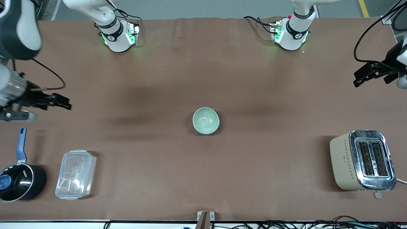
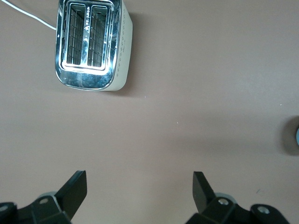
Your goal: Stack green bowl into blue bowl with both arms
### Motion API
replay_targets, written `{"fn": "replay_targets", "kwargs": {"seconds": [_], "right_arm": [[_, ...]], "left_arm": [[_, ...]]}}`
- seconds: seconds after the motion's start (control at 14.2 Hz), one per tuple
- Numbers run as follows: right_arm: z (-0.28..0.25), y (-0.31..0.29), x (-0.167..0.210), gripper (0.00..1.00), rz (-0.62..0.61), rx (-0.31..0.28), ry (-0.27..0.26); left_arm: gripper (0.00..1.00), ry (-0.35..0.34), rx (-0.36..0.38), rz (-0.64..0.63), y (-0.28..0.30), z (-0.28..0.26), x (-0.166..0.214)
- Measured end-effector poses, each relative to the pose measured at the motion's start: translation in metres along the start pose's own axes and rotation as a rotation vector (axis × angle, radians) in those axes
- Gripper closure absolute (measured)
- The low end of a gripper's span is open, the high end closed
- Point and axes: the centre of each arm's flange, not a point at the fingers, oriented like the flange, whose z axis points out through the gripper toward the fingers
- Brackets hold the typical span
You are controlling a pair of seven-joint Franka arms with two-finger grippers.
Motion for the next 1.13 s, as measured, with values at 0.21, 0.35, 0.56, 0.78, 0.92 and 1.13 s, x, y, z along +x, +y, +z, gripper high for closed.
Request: {"fn": "replay_targets", "kwargs": {"seconds": [0.21, 0.35, 0.56, 0.78, 0.92, 1.13], "right_arm": [[-0.053, 0.023, -0.023, 0.0, 0.002, -0.024, 0.001], [-0.085, 0.023, -0.034, 0.0, 0.002, -0.021, 0.0], [-0.093, 0.012, -0.034, 0.0, -0.018, -0.023, 0.003], [-0.09, 0.005, -0.032, 0.0, -0.03, -0.023, -0.003], [-0.089, 0.004, -0.033, 0.0, -0.031, -0.023, -0.012], [-0.09, 0.002, -0.034, 0.0, -0.036, -0.022, -0.015]], "left_arm": [[0.0, -0.009, -0.001, 0.022, 0.012, 0.002, -0.002], [0.0, -0.014, -0.006, 0.044, 0.022, 0.002, -0.005], [0.0, -0.022, -0.045, 0.099, 0.027, 0.002, -0.006], [0.0, -0.029, -0.046, 0.111, 0.027, 0.003, -0.007], [0.0, -0.031, -0.046, 0.112, 0.027, 0.003, -0.007], [0.0, -0.032, -0.046, 0.114, 0.028, 0.003, -0.007]]}}
